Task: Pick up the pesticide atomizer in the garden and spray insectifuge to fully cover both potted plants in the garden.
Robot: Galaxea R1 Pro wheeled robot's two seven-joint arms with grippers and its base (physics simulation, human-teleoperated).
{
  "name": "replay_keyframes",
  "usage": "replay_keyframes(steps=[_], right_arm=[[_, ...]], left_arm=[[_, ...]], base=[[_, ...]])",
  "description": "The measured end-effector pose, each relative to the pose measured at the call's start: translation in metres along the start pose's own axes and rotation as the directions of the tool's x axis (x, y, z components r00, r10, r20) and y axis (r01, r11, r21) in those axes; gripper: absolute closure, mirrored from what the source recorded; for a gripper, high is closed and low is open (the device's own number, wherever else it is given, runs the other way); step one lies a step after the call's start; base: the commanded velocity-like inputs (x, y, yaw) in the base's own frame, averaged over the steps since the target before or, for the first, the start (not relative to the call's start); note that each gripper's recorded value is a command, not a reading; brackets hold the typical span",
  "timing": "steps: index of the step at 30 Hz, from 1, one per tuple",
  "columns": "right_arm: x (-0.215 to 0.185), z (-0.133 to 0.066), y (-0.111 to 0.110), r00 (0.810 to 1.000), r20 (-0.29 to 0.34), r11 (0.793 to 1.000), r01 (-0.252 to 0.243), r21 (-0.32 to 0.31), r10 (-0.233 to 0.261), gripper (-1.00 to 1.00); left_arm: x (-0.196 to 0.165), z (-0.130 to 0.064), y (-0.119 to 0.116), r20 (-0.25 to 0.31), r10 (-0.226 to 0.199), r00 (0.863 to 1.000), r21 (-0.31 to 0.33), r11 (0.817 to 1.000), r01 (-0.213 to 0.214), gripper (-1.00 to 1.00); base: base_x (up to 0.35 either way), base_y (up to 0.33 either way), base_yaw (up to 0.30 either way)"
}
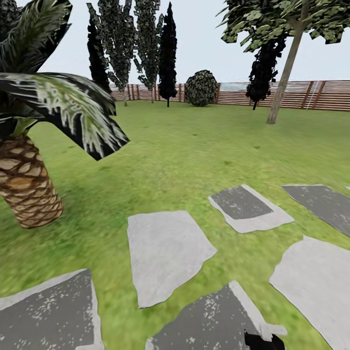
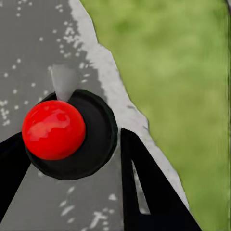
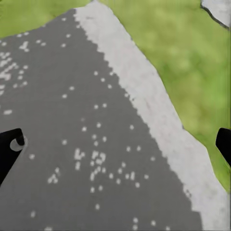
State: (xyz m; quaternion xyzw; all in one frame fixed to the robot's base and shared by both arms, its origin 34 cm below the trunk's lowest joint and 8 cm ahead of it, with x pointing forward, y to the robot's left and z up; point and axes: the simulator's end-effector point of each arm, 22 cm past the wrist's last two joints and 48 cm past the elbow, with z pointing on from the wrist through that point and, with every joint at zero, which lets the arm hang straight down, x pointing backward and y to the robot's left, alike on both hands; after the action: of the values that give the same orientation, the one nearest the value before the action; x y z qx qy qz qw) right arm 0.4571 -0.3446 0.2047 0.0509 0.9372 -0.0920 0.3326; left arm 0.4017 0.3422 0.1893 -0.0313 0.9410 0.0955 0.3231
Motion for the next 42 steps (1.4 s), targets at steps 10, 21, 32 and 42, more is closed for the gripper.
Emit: replay_keyframes(steps=[10,21,32,42], right_arm=[[0.0004,-0.0001,-0.0002,1.0,-0.001,1.0,0.0,0.0,0.0,-1.0],[0.0009,0.0,-0.0016,1.0,-0.002,1.0,0.005,-0.001,-0.005,-1.0],[0.0004,0.0,-0.0025,1.0,0.0,1.0,0.004,0.002,-0.004,-1.0],[0.0006,-0.0002,0.0009,1.0,-0.001,1.0,0.003,-0.002,-0.003,-1.0]], left_arm=[[0.0,0.0,0.0006,-0.001,-0.001,1.0,-0.002,1.0,0.001,1.0],[0.0,0.0,0.0017,0.0,-0.001,1.0,-0.007,1.0,0.001,1.0],[-0.0001,0.0001,0.0018,0.0,-0.001,1.0,-0.007,1.0,0.001,1.0],[-0.0003,0.0002,0.0024,0.0,0.0,1.0,-0.008,1.0,0.0,1.0]], base=[[0.299,-0.164,0.0],[0.31,-0.144,0.0],[0.311,-0.142,0.0],[0.33,-0.107,0.0]])
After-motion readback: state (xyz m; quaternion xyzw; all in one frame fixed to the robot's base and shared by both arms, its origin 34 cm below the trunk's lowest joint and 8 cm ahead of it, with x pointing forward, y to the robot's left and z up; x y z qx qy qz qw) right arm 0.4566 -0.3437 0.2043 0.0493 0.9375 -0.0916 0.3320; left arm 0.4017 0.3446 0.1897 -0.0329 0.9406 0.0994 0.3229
